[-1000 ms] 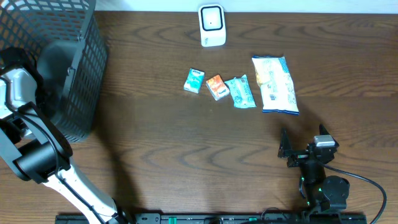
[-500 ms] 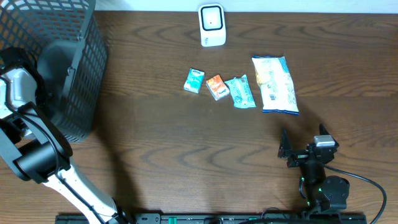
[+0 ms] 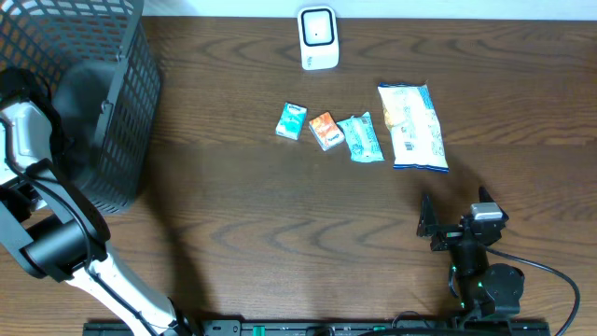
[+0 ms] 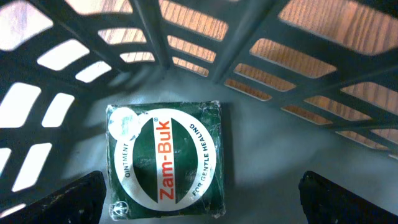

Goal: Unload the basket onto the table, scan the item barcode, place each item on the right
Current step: 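Grasp the green Zam-Buk tin with the left gripper and lift it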

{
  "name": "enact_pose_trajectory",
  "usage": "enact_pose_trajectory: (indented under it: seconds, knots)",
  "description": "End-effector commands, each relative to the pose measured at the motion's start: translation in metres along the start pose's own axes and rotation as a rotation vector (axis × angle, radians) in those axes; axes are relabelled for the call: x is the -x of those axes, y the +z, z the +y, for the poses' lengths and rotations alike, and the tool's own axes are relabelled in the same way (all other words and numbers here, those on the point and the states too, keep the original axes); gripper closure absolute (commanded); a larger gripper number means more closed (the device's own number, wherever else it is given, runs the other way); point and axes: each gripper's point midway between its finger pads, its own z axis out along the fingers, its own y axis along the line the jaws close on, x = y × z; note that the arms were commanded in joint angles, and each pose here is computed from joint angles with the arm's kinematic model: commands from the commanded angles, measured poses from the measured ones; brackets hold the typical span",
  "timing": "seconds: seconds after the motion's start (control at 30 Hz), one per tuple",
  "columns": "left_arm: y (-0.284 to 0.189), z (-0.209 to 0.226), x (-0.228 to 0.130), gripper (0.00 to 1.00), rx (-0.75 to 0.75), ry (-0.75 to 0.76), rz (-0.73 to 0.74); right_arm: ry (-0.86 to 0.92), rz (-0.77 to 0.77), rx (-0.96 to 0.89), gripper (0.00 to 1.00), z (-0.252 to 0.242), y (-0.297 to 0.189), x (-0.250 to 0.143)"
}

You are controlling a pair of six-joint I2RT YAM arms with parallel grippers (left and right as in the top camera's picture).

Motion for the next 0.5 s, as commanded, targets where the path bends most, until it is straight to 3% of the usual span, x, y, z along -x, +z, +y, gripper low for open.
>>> enact_pose_trajectory:
  seconds: [0.0, 0.47]
  knots:
    - [0.003, 0.006, -0.006, 0.02, 0.013, -0.065, 0.033, -0.012, 0.000, 0.010, 0.01, 0.002, 0.000, 0.000]
    - [0.029, 0.032, -0.018, 0.02, 0.106, -0.090, 0.027, -0.012, 0.000, 0.010, 0.01, 0.002, 0.000, 0.000]
